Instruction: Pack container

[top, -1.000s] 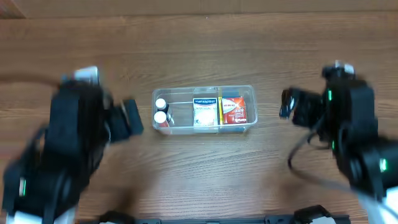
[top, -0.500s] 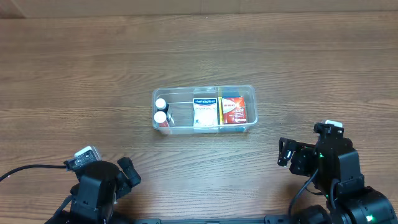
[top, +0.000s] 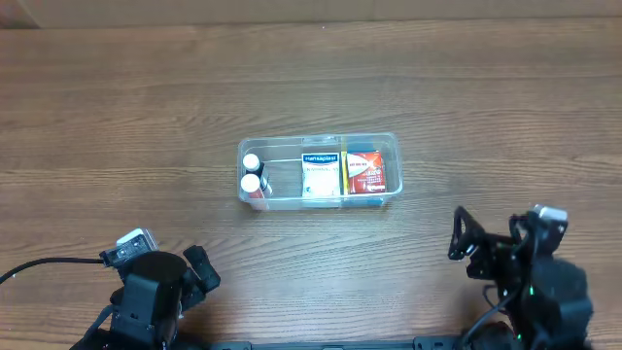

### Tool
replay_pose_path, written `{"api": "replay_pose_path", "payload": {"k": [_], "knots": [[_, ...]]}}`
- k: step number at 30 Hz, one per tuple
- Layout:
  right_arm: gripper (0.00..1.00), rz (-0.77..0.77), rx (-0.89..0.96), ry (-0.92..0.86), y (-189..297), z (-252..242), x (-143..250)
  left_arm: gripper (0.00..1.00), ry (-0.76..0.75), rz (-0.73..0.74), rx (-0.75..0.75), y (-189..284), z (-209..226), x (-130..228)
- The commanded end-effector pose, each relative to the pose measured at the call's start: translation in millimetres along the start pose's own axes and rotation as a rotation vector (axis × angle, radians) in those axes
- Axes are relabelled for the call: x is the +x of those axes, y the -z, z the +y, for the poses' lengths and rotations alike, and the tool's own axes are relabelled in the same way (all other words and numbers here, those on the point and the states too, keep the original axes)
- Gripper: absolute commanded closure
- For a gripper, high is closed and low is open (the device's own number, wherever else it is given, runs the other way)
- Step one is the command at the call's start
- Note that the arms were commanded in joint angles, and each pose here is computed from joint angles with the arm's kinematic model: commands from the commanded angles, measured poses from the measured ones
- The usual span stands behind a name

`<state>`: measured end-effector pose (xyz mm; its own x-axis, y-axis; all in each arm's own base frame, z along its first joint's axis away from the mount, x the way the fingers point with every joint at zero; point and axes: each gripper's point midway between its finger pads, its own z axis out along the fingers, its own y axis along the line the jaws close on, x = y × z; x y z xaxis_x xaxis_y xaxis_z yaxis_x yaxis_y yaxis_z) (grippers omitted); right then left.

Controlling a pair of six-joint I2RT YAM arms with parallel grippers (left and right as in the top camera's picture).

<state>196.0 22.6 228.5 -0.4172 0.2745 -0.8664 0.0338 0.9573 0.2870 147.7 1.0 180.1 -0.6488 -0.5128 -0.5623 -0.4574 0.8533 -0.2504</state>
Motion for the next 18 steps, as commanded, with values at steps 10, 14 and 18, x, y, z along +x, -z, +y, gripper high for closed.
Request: {"api": "replay_pose_path", "payload": {"k": [10,14,18], "knots": [[0.0,-0.502,-0.172,0.159,-46,6,-3,0.0,0.022,-0.021,-0.008,0,2,-2],[0.0,-0.394,-0.14,0.156,-67,-5,29,0.0,0.022,-0.021,-0.008,0,2,-2],[0.0,-0.377,-0.136,0.156,-69,-7,33,0.0,0.022,-0.021,-0.008,0,2,-2]]}}
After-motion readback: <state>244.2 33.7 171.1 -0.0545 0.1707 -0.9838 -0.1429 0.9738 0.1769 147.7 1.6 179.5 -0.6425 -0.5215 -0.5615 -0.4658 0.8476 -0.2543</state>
